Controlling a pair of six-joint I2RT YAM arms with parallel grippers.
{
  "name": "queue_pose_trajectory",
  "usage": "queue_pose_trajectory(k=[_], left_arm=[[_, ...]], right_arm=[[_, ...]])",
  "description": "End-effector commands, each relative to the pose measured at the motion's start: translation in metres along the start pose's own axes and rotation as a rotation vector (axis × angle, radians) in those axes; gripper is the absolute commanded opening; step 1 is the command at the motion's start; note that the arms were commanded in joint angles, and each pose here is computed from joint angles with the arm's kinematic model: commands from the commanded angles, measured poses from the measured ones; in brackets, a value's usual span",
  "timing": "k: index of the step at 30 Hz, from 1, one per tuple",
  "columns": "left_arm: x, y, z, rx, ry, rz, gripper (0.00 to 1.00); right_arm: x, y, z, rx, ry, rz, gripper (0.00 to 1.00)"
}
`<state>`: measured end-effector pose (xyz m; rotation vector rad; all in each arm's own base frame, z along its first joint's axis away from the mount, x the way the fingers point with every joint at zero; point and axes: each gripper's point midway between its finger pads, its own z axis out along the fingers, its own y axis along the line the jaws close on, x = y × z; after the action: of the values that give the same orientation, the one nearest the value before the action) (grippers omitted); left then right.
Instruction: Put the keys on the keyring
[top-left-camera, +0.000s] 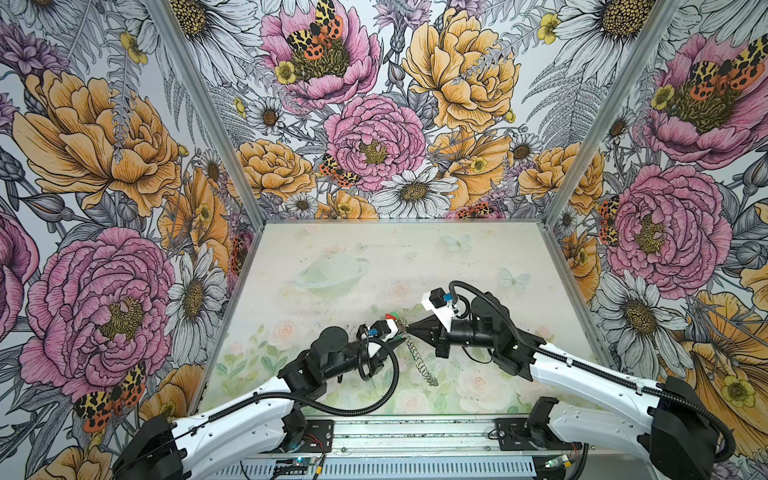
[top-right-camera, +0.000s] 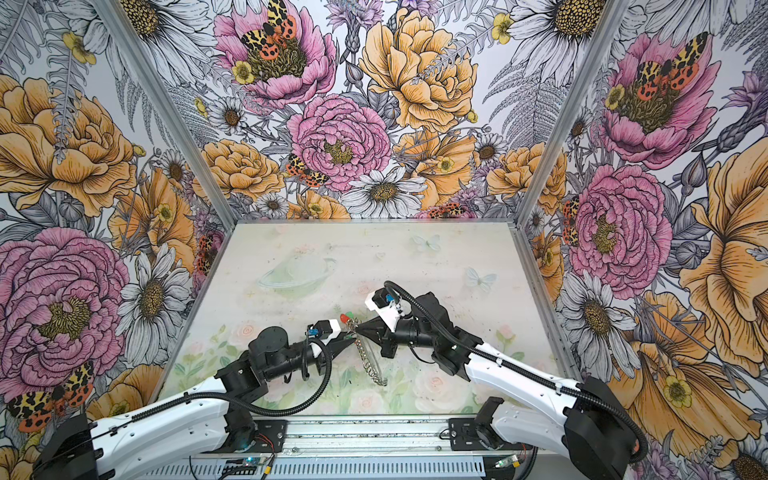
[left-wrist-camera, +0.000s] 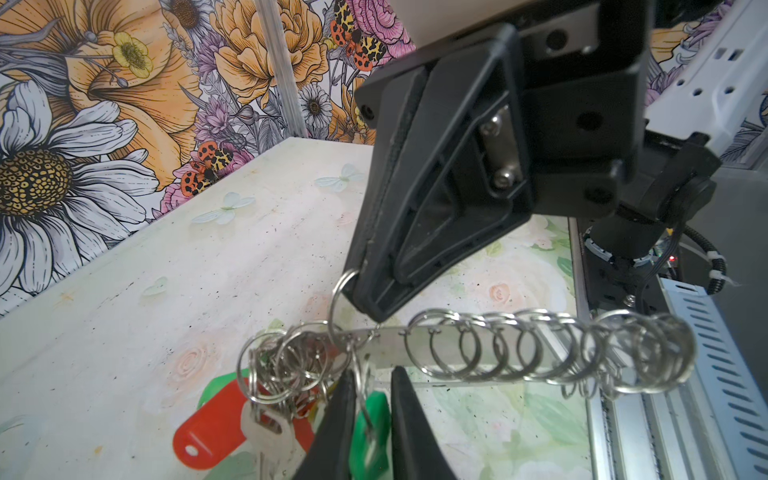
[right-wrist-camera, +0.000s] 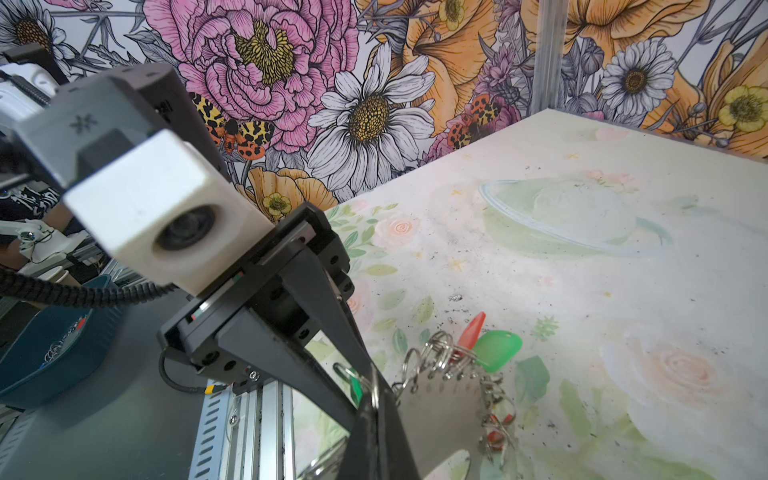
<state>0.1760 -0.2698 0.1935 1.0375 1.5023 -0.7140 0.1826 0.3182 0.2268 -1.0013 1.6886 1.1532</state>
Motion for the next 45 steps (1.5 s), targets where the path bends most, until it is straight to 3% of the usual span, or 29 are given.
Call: queue_pose_trajectory(k=[1, 15, 21, 31, 36, 45], left_arm=[[-0.002, -0.004, -0.002, 0.024, -0.016, 0.0, 0.24], [-0.022, 0.009, -0.023, -0.053, -0.136, -0.032, 0.32], [-0.022, -0.001, -0.02, 0.018, -0.134, -0.041, 0.2], [-0.02, -0.004, -0.018, 0.044, -0.129, -0.049, 0.18], [-0.021, -0.004, -0.018, 0.045, -0.131, -0.047, 0.09], [-0.018, -0.001, -0.017, 0.027, -0.122, -0.047, 0.01]], right_arm=[[-0.035, 0.011, -0.006, -0.042, -0.134, -0.052, 0.0], [-0.01, 0.018, -0.003, -0.099, -0.059, -0.107, 0.0], [-0.006, 0.021, -0.001, -0.11, -0.082, -0.136, 0.0], [-0.005, 0.025, 0.004, -0.127, -0.103, -0.154, 0.0], [-0.006, 0.028, 0.005, -0.141, -0.113, -0.165, 0.0], [-0.002, 0.031, 0.004, -0.146, -0.111, -0.19, 0.0]])
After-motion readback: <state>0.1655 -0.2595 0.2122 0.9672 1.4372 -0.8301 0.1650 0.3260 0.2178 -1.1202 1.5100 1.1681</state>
